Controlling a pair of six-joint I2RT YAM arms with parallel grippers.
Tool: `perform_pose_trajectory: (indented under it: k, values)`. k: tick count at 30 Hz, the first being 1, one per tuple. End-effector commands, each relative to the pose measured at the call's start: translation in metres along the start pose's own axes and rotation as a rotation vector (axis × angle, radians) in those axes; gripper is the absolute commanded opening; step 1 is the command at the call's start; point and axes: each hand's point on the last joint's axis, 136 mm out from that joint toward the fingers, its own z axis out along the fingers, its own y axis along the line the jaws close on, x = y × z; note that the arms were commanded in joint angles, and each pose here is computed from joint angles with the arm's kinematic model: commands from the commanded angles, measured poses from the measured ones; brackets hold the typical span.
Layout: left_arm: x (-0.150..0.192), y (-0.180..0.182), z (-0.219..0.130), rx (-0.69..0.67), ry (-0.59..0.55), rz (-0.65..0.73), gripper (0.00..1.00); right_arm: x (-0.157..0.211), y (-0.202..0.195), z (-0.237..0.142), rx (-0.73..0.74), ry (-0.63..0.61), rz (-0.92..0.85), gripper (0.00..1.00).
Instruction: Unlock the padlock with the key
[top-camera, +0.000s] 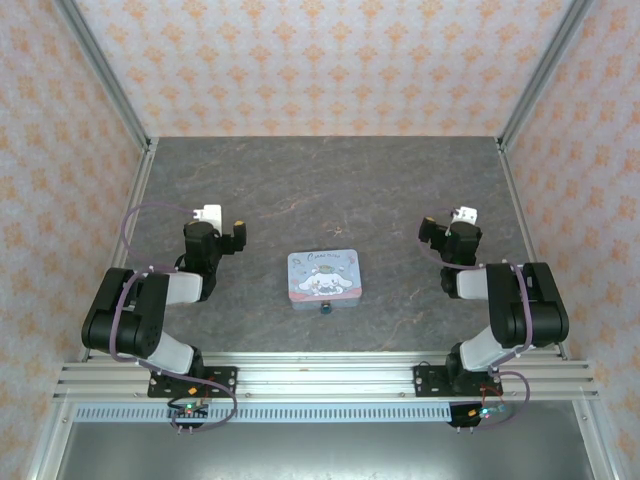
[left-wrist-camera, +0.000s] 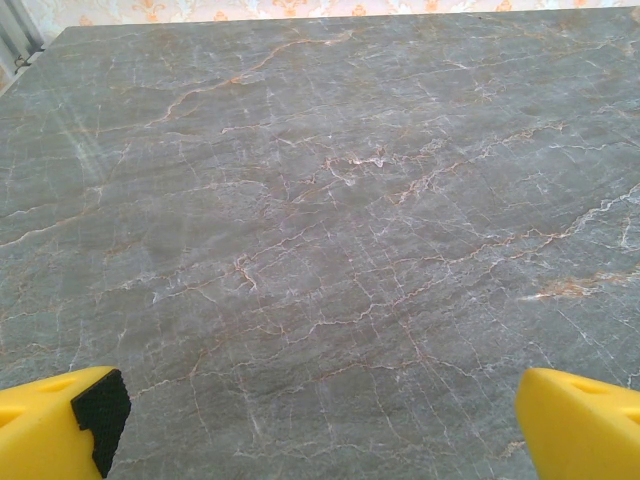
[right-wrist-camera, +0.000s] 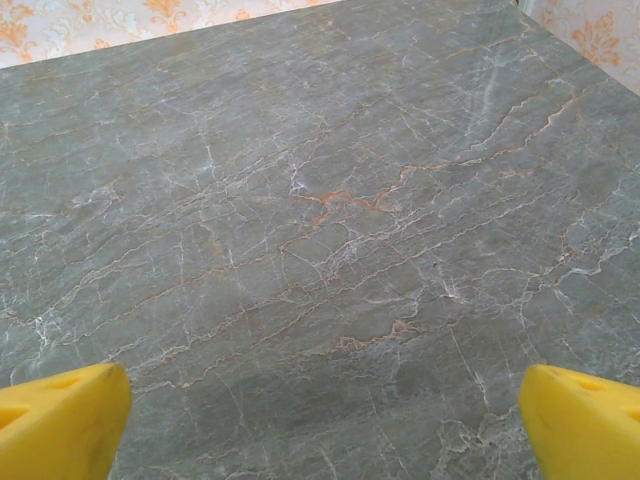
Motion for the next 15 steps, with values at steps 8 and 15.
perform_pose_trajectory:
  k: [8, 15]
  values:
    - [-0.025, 0.009, -0.004, -0.034, 0.006, -0.002, 1.0, -0.035, -0.015, -0.015, 0.101, -0.015, 0.05, 0.99]
    - [-0.049, 0.009, -0.018, -0.033, 0.073, -0.057, 1.0, -0.057, -0.006, -0.027, 0.09, 0.09, 0.259, 0.99]
